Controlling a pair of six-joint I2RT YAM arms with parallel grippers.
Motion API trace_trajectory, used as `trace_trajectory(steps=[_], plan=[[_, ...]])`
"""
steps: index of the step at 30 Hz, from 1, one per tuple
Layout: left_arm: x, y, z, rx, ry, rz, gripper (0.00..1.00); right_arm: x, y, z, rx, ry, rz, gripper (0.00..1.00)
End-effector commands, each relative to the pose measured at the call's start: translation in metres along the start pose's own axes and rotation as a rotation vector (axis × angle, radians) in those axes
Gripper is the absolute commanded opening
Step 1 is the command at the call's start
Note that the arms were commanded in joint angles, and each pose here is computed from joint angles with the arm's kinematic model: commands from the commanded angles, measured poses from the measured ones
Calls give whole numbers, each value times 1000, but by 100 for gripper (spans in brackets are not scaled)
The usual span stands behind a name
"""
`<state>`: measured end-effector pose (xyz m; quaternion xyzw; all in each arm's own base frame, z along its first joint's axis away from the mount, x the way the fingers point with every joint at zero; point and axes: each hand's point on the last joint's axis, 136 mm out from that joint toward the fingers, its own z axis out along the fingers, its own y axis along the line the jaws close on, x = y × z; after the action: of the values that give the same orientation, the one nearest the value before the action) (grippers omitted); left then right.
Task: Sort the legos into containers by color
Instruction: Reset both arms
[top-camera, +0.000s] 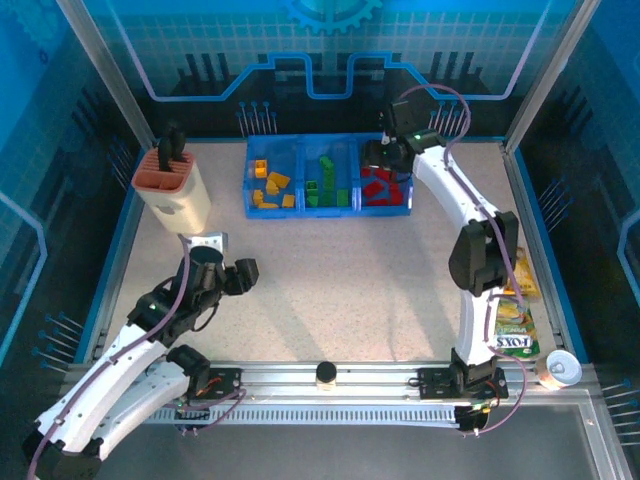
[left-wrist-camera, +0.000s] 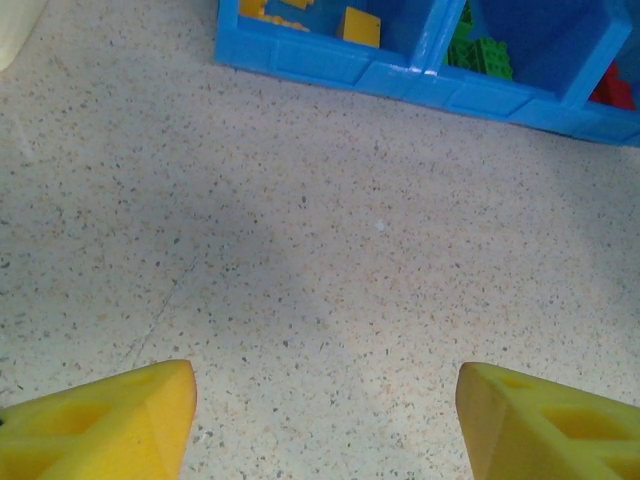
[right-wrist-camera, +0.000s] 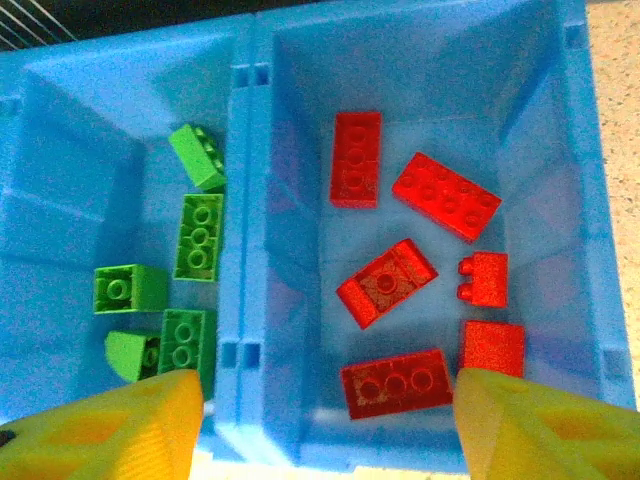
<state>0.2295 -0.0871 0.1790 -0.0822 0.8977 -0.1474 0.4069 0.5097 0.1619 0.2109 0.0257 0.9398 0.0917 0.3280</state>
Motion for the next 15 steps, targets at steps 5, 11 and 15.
trace_trajectory(steps=[5,11,15], plan=[[-40,-17,-14,16,-100,61,73,-18,13,-72,-59,-171,-102,77],[-66,-30,-21,30,-152,95,78,-24,12,-120,-63,-290,-158,100],[-82,-40,-29,52,-192,126,81,-24,3,-152,-23,-367,-176,100]])
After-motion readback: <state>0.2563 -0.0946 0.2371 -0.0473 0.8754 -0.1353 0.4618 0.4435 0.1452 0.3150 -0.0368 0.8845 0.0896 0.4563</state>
